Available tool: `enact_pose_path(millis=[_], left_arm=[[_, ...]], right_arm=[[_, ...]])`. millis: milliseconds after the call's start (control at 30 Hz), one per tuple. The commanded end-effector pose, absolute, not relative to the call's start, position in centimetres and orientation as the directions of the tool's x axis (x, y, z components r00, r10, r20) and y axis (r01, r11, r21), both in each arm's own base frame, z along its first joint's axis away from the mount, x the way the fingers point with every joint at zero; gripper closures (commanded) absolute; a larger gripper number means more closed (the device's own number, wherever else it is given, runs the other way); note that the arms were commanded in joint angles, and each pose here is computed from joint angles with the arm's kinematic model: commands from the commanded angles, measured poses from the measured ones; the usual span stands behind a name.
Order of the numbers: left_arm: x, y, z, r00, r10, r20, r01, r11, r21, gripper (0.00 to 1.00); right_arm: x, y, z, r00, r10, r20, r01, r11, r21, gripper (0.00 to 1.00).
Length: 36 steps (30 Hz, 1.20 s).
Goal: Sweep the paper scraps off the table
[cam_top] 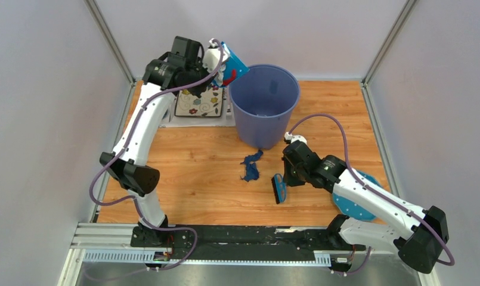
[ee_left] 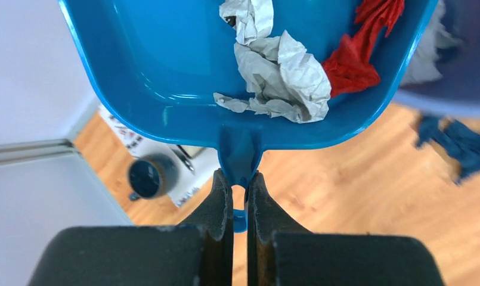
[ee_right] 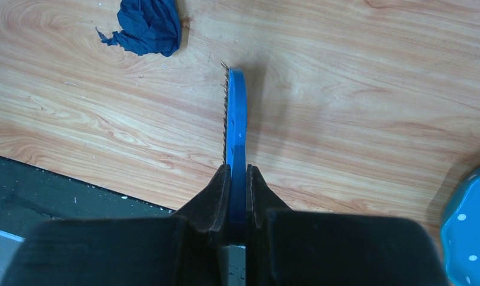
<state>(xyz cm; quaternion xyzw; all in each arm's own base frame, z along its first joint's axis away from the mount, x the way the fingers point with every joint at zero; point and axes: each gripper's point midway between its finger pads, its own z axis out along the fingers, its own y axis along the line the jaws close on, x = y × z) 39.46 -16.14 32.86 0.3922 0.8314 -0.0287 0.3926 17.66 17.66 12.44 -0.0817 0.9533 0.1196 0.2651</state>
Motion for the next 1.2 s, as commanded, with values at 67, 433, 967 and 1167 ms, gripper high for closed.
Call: enact_pose_path(millis=[67,433,967,1167], left_arm=[[44.6,-20.7,37.2,-0.158,0.732,-0.663,0.461,0.648,0.606,1.00],[45.4,-25.3,37.3,0.035,0.989,-0.145,0.127,0.139,0.982,1.00],[45.3,-26.7,38.8,0.111,0.988,0.106,-0.143,-0.090,0.986,1.00],[44.6,-25.2,43.2,0.091,0.996,-0.004,-0.095,0.013,0.995,1.00]], right_arm=[[18.5,18.3,14.0,-0.830,-0.068,-0.553,-0.226,0.948,0.224,1.00],[19.0,17.0,16.4,-0.799,-0.019,-0.601,-0.177,0.962,0.206,1.00],[18.3,15.6,15.7,-0.812,-0.012,-0.584,-0.158,0.967,0.199,1.00],[18.8,15.7,16.9,-0.792,-0.037,-0.609,-0.190,0.964,0.188,1.00]])
